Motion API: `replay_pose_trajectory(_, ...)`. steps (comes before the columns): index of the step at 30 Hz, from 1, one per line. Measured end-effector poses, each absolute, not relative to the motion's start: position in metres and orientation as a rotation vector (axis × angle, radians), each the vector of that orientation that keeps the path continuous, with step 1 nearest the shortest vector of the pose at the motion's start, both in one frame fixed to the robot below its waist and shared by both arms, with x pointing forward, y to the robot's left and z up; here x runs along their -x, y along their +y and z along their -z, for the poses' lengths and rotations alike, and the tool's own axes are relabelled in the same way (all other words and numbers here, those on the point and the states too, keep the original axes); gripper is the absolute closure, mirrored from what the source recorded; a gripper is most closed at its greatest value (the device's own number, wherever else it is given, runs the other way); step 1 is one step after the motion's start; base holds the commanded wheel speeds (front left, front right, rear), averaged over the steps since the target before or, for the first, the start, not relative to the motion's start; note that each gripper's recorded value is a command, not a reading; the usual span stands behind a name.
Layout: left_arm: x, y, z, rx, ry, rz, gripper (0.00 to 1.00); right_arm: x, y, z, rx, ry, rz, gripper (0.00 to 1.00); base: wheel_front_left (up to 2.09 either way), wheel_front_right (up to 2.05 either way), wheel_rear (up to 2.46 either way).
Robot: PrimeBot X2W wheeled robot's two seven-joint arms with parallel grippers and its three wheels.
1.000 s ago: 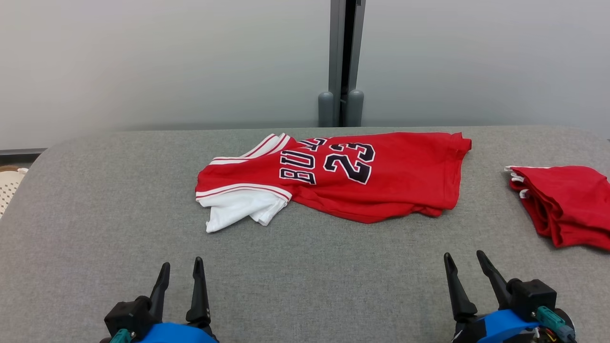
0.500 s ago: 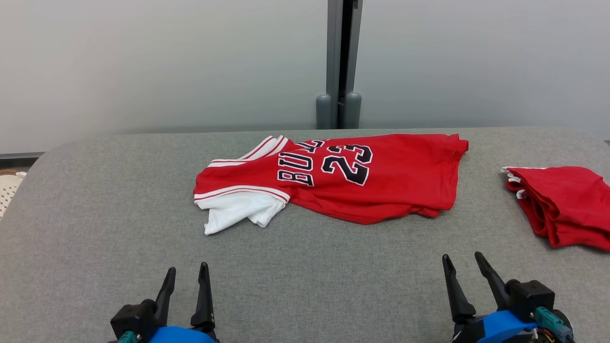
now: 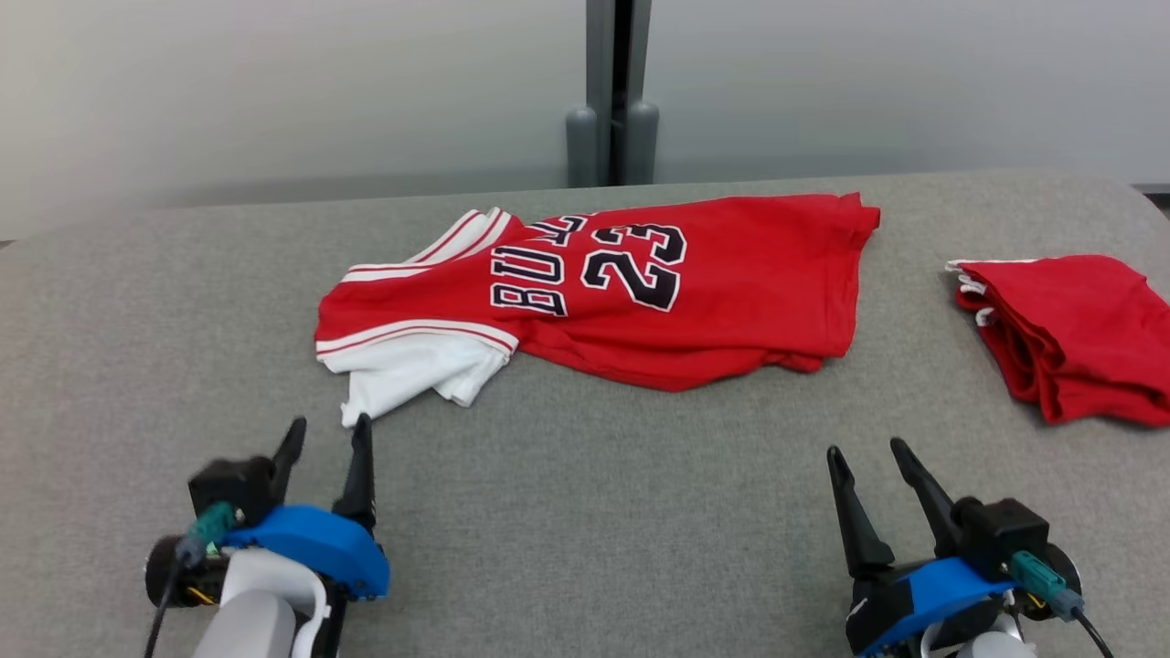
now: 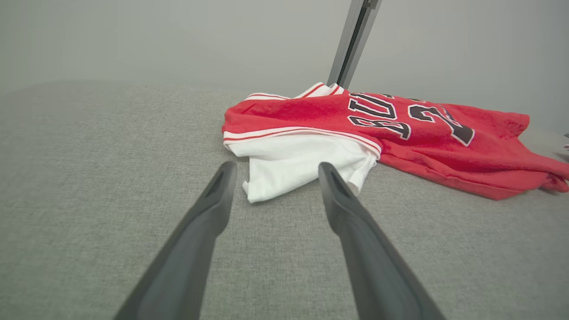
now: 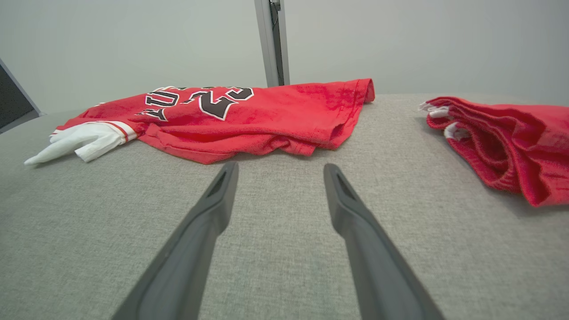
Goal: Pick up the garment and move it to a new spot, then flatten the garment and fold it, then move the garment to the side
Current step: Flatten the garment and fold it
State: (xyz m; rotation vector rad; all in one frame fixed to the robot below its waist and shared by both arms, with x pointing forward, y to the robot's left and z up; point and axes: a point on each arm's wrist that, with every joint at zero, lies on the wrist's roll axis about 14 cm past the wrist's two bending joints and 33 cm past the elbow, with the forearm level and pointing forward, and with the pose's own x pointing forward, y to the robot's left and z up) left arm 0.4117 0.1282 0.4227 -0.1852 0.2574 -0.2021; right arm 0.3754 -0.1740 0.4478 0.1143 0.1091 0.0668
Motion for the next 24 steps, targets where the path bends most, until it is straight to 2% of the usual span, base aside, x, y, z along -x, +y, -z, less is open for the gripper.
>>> replay_pose_trajectory(6, -0.453, 0.130, -0.390, 0.166, 0.400, 0.200, 0.00, -0.390, -0.178, -0.433, -0.104, 0.148, -0.060, 0.00, 0.00, 0.00, 0.00)
replay_pose_trajectory(12, -0.462, 0.134, -0.352, 0.153, 0.548, 0.191, 0.00, -0.398, -0.182, -0.420, -0.100, 0.183, -0.047, 0.00, 0.00, 0.00, 0.00)
replay_pose_trajectory(14, -0.465, 0.131, -0.351, 0.153, 0.555, 0.199, 0.64, -0.397, -0.185, -0.419, -0.101, 0.186, -0.038, 0.00, 0.00, 0.00, 0.00)
replay_pose_trajectory(15, -0.465, 0.130, -0.351, 0.152, 0.552, 0.206, 0.90, -0.397, -0.187, -0.419, -0.102, 0.186, -0.033, 0.00, 0.00, 0.00, 0.00)
replay_pose_trajectory(16, -0.465, 0.128, -0.351, 0.151, 0.550, 0.214, 1.00, -0.397, -0.188, -0.419, -0.102, 0.185, -0.030, 0.00, 0.00, 0.00, 0.00)
replay_pose_trajectory(21, -0.459, 0.114, -0.353, 0.136, 0.552, 0.266, 1.00, -0.398, -0.189, -0.425, -0.106, 0.167, -0.026, 0.00, 0.00, 0.00, 0.00)
replay_pose_trajectory(24, -0.461, 0.111, -0.368, 0.133, 0.489, 0.279, 1.00, -0.399, -0.187, -0.432, -0.108, 0.148, -0.033, 0.00, 0.00, 0.00, 0.00)
